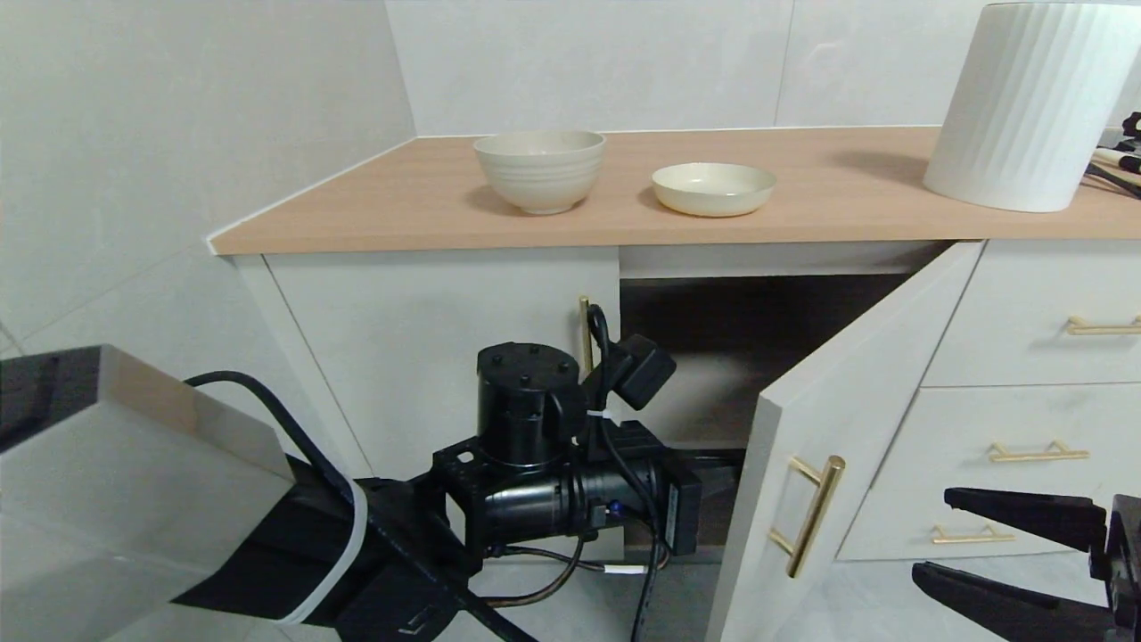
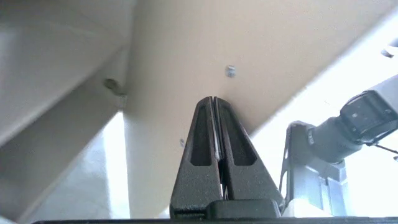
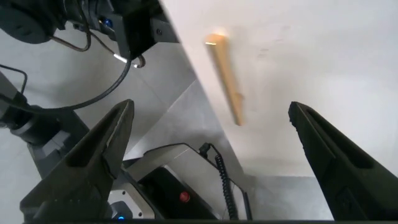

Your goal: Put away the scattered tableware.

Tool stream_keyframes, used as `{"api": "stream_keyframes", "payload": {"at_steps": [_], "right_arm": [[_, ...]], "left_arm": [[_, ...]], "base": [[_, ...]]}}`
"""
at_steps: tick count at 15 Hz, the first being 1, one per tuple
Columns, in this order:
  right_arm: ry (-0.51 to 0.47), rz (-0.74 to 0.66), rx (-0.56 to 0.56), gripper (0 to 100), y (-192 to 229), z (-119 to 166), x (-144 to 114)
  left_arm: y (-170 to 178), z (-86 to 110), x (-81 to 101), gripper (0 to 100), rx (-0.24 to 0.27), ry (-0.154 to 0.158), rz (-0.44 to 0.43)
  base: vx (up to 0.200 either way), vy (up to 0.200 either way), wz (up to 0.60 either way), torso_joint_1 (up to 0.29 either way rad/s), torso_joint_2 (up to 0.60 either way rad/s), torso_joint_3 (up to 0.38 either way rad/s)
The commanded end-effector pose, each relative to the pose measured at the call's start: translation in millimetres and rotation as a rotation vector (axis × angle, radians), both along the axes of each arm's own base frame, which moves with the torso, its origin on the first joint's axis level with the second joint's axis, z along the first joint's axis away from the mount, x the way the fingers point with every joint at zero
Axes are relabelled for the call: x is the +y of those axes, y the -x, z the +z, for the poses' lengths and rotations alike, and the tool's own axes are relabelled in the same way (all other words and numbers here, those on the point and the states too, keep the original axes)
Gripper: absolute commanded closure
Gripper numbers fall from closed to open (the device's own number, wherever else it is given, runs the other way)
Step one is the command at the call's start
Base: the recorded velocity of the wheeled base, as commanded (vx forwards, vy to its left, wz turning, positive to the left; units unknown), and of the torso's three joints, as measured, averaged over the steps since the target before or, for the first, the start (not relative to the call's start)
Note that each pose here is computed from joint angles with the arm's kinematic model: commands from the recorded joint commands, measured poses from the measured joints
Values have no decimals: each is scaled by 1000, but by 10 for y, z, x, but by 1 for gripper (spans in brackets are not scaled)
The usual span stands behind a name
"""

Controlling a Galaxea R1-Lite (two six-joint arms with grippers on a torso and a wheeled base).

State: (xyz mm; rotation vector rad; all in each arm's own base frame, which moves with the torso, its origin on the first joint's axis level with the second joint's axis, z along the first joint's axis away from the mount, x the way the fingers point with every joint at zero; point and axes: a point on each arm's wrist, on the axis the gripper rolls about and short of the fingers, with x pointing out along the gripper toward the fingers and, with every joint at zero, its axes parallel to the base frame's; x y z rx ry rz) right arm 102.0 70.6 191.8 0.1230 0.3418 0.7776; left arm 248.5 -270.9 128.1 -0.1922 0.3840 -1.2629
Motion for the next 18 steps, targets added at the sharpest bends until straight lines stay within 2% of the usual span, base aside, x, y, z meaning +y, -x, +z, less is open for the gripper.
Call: {"api": "stream_keyframes", "payload": {"at_steps": [1,4,6,11,15,18], "right_arm": [[-6,1,-12,0,19,15,-11],[-14,4,-32,0,49,42,-30],[-19,3,-44,0,66,59,-41],[-37,3,-72,0,108,107,-67],[-23,8,-94,0,119,110,-74],[-30,8,-110,0,145,131,-90]], "left_arm": [[-36,45,-103,100,-2,1,-8],[-43,103,-144,100,1,-2,-13],[-27,143,-259,100,15,-27,-9],[-44,210,-400,100,23,-44,-8],[-151,98,-531,100,31,-58,2],[-217,90,-619,100,42,-71,0]], "base": [[0,0,0,0,0,0],[0,0,0,0,0,0],[0,0,0,0,0,0],[0,0,0,0,0,0],[-200,0,0,10,2,0],[0,0,0,0,0,0]]}}
